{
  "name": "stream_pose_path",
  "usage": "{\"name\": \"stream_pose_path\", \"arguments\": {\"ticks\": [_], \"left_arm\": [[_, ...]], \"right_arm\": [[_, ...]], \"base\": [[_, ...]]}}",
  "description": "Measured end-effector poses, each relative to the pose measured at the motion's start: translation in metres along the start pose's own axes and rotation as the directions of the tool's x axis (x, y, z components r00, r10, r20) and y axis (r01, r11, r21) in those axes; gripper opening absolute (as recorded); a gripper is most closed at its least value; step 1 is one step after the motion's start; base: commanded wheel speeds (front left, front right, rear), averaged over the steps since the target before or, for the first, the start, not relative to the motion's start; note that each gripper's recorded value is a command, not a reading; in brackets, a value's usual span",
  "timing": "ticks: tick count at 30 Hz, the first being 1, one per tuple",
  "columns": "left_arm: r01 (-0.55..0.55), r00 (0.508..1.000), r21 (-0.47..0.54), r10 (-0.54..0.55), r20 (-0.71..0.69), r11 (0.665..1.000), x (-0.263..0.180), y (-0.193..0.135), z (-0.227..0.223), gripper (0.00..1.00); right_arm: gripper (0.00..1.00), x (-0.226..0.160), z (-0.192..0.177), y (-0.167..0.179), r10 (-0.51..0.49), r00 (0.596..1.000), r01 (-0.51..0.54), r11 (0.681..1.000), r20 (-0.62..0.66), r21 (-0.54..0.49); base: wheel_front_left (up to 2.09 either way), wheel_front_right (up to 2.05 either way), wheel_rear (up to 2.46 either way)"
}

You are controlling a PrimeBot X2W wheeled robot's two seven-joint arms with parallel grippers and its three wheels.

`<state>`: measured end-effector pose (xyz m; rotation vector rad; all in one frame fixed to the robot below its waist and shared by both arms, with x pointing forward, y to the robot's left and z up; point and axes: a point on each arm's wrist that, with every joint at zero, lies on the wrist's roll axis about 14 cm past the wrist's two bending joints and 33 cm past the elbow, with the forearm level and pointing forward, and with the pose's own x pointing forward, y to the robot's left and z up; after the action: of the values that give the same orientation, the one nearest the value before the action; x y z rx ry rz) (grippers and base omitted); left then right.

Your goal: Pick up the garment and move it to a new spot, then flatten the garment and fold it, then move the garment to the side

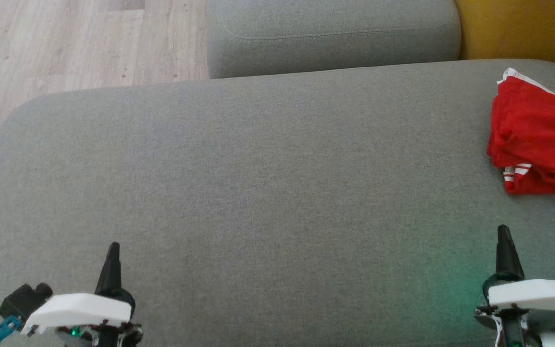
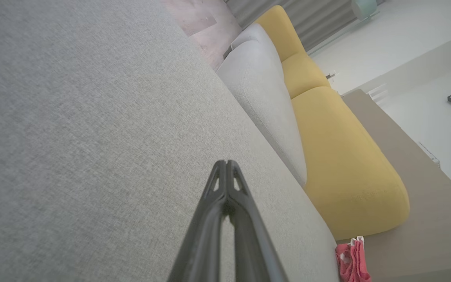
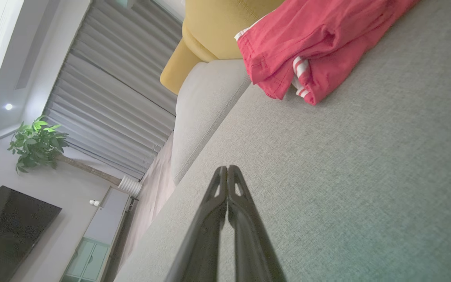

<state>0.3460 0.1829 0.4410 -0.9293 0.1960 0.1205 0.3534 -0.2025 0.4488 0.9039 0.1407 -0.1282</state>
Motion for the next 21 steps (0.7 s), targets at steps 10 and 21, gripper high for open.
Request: {"name": "stream_pose_path", "arguments": {"ticks": [10, 21], "left_arm": [[0.018, 1.0, -0.116, -0.019, -0.005, 0.993, 0.0044, -0.0057, 0.0025, 0.0], [0.02, 1.0, -0.244, -0.024, -0.01, 0.97, 0.006, -0.0058, 0.0044, 0.0]], "right_arm": [[0.0, 0.0004, 0.0011, -0.0013, -0.006, 1.0, 0.006, 0.993, -0.004, 0.122], [0.0, 0.0049, 0.0061, 0.0046, 0.011, 1.0, -0.012, 0.967, 0.005, 0.253]], "base": [[0.0, 0.0, 0.0], [0.0, 0.0, 0.0]]}}
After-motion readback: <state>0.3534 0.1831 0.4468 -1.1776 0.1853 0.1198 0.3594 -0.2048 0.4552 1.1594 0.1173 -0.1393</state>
